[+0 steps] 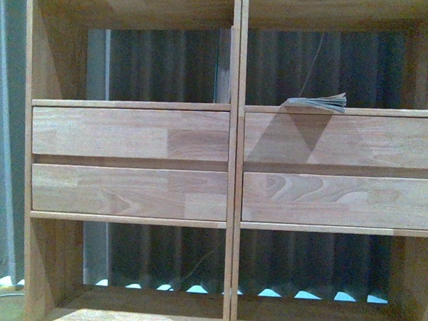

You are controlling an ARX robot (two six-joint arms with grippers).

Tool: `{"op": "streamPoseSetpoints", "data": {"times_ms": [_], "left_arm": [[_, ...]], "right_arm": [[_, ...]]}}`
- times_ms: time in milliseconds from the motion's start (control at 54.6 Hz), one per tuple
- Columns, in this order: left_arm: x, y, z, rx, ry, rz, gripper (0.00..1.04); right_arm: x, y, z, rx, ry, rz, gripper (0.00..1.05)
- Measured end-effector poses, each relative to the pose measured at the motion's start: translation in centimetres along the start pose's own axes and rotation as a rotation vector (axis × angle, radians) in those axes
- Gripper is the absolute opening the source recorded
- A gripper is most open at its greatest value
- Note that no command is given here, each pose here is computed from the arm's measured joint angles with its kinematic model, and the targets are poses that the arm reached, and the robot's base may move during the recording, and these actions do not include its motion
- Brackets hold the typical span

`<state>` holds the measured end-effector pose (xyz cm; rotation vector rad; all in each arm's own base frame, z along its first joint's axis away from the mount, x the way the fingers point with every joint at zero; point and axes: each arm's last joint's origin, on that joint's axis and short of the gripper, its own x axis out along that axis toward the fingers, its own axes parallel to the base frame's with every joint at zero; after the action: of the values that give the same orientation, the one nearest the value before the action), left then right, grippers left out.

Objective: Organize books on shelf

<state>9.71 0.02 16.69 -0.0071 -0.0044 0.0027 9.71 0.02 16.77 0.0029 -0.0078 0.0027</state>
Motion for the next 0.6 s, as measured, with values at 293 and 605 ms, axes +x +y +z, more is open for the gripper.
{"op": "streamPoseSetpoints", "data": {"times_ms": [293, 605], "left_arm": [[0.0, 0.0, 0.0, 0.0, 0.0, 0.0, 0.97], [0.0, 0.0, 0.0, 0.0, 0.0, 0.0, 0.97]], "right_arm": [[0.0, 0.0, 0.0, 0.0, 0.0, 0.0, 0.98], [0.0, 0.0, 0.0, 0.0, 0.0, 0.0, 0.98]]}}
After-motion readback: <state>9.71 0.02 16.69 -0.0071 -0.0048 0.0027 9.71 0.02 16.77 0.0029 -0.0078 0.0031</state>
